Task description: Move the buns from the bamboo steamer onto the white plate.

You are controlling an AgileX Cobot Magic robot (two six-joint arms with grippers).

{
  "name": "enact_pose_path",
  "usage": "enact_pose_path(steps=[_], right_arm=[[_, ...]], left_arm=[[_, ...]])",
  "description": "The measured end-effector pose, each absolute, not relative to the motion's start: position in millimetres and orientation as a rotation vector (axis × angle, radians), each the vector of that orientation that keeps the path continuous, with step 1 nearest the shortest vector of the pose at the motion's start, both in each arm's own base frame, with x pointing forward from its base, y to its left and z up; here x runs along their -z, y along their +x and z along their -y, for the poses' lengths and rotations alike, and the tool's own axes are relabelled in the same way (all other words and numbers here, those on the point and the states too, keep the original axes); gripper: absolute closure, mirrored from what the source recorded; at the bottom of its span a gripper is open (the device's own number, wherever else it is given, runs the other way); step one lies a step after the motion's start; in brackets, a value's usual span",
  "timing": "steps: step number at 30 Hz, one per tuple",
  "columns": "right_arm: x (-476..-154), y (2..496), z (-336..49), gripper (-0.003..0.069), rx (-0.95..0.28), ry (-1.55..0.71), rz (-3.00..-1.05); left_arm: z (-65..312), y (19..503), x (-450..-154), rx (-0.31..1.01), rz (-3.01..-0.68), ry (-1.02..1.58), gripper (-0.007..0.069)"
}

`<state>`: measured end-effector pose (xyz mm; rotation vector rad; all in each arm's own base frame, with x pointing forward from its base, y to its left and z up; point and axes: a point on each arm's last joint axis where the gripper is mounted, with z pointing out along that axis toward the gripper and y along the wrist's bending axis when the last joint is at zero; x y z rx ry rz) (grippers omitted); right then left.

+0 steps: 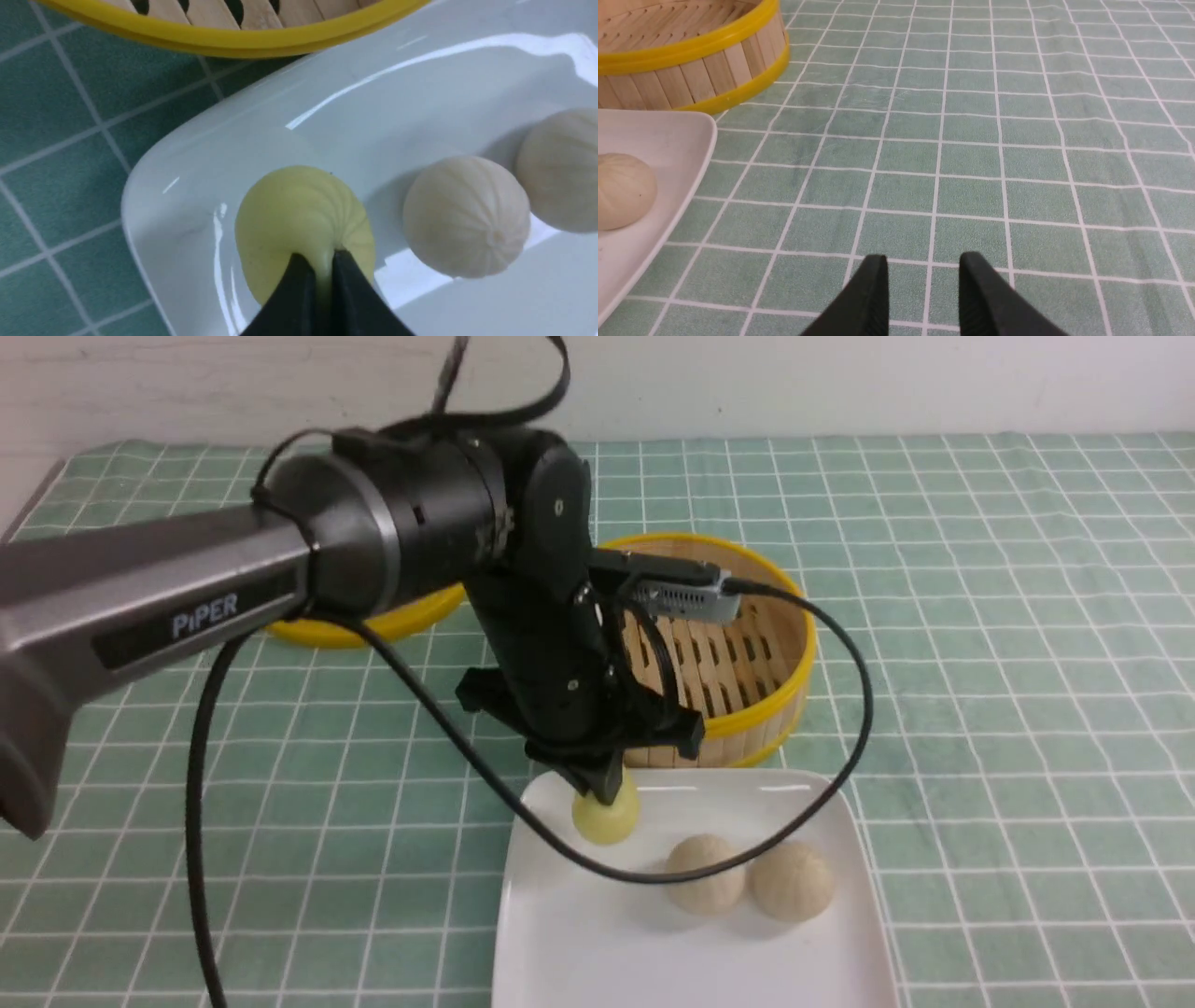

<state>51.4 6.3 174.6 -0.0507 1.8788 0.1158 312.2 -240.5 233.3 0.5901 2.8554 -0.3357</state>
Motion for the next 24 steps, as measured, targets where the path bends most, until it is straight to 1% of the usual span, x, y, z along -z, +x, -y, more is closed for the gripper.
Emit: enact_pose_path(steps=[1, 4, 8, 10, 13, 14, 18, 19, 20, 21, 23, 24], right_arm=[[-175, 51, -6, 0.0419, -0.116, -0.051, -1.879], [-175, 51, -6, 0.0419, -0.116, -0.051, -1.879], [-175, 51, -6, 0.0419, -0.116, -0.051, -1.879], [-175, 51, -6, 0.0419, -0.116, -0.051, -1.879], [-175, 51, -6, 0.0419, -0.116, -0.051, -1.879], [-175, 51, -6, 0.0419, -0.116, -0.051, -1.879], [-175, 51, -6, 0.0419, -0.116, -0.051, -1.879], [-175, 51, -6, 0.0419, -0.116, -0.051, -1.879], [-175, 51, -6, 0.0419, -0.116, -0.051, -1.879], [-175, 51, -6, 0.0419, -0.116, -0.051, -1.879], [-175, 51, -6, 0.0419, -0.116, -0.051, -1.879], [-175, 51, -6, 0.0419, -0.116, -0.051, -1.879]], left_arm=[[240, 311, -225, 0.353, -2.862, 0.541, 0.0598], [241, 310, -215, 0.387, -2.846, 0.468, 0.0594], [241, 310, -212, 0.41, -2.845, 0.403, 0.058], [242, 310, -213, 0.421, -2.846, 0.371, 0.0557], [242, 310, -213, 0.428, -2.849, 0.353, 0.0505], [242, 310, -213, 0.429, -2.851, 0.35, 0.0501], [242, 308, -213, 0.447, -2.876, 0.308, 0.0386], [242, 307, -216, 0.45, -2.878, 0.303, 0.0354], [242, 307, -216, 0.45, -2.878, 0.304, 0.0349], [242, 307, -227, 0.46, -2.856, 0.311, 0.0313], [241, 307, -242, 0.466, -2.814, 0.327, 0.0295], [239, 307, -258, 0.456, -2.771, 0.348, 0.0289]])
